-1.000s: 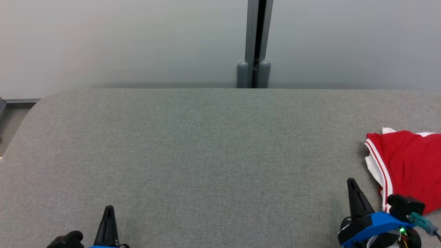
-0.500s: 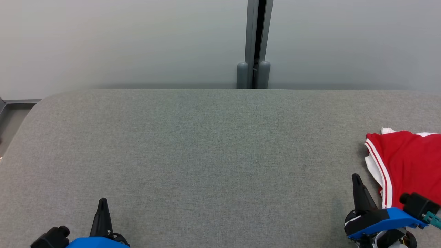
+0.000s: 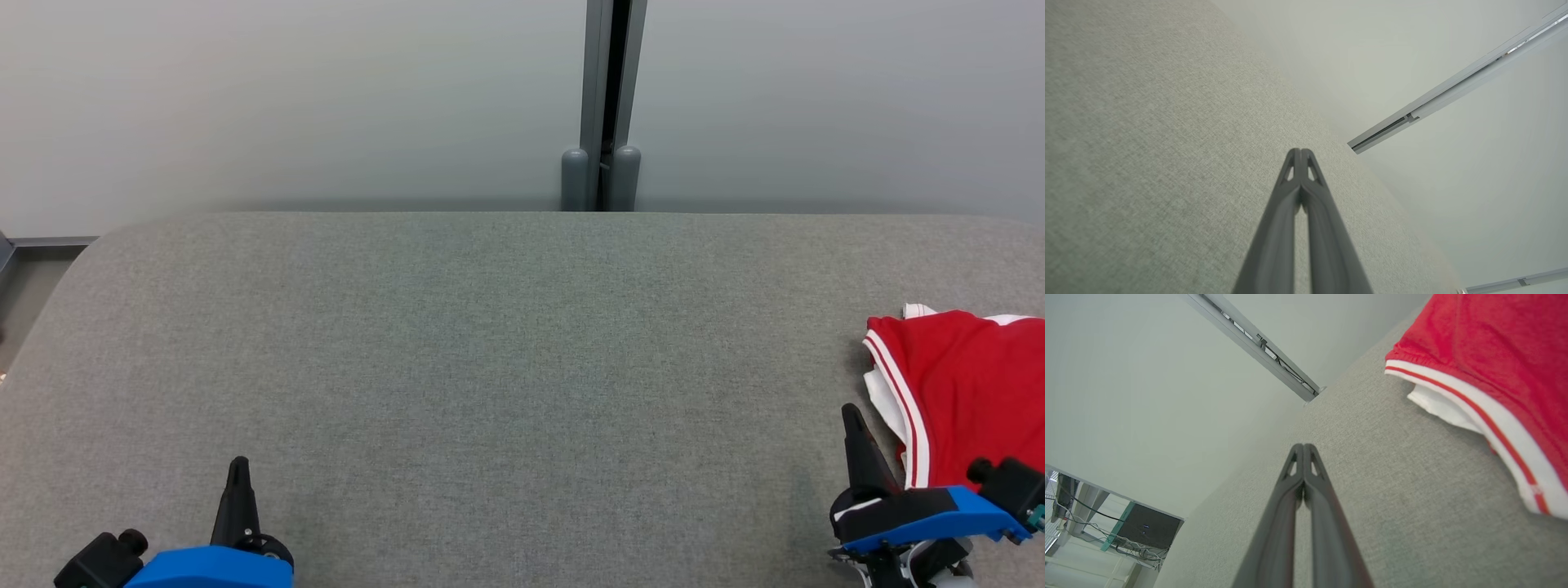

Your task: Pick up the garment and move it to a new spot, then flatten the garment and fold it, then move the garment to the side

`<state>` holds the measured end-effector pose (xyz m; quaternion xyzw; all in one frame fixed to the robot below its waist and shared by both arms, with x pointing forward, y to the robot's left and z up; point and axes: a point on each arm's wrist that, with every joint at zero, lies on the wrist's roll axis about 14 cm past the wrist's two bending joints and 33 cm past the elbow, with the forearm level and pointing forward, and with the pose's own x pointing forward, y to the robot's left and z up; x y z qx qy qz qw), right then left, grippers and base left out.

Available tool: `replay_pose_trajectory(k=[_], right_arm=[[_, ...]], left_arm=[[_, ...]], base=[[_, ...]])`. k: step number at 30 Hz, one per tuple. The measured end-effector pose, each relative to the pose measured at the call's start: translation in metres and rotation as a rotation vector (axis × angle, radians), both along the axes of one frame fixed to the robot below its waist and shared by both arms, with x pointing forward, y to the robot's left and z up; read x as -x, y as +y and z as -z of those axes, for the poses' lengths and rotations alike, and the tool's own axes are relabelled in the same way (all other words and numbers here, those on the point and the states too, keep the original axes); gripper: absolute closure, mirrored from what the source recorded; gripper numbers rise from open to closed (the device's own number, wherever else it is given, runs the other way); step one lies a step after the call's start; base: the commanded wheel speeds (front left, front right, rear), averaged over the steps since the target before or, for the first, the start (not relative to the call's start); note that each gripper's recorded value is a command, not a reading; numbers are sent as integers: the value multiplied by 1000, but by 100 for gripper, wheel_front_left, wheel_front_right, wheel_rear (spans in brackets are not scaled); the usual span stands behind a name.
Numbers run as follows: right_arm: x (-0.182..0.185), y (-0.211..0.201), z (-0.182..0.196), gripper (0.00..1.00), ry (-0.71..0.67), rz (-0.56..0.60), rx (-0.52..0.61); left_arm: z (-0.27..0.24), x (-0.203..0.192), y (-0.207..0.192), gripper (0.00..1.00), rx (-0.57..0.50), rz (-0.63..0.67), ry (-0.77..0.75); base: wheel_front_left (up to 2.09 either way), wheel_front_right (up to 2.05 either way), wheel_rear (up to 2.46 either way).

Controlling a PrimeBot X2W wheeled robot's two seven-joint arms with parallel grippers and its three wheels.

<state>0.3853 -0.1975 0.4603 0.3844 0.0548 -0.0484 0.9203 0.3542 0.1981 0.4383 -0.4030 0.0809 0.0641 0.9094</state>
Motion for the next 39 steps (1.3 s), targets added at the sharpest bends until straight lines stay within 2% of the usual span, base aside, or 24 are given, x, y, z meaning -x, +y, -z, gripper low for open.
replay_pose_trajectory(k=[39], right_arm=[[-3,-2,-21,100,-62,31,-428]], left_arm=[[-31,-20,2,100,402,-44,-90]], base=[[0,0,0]])
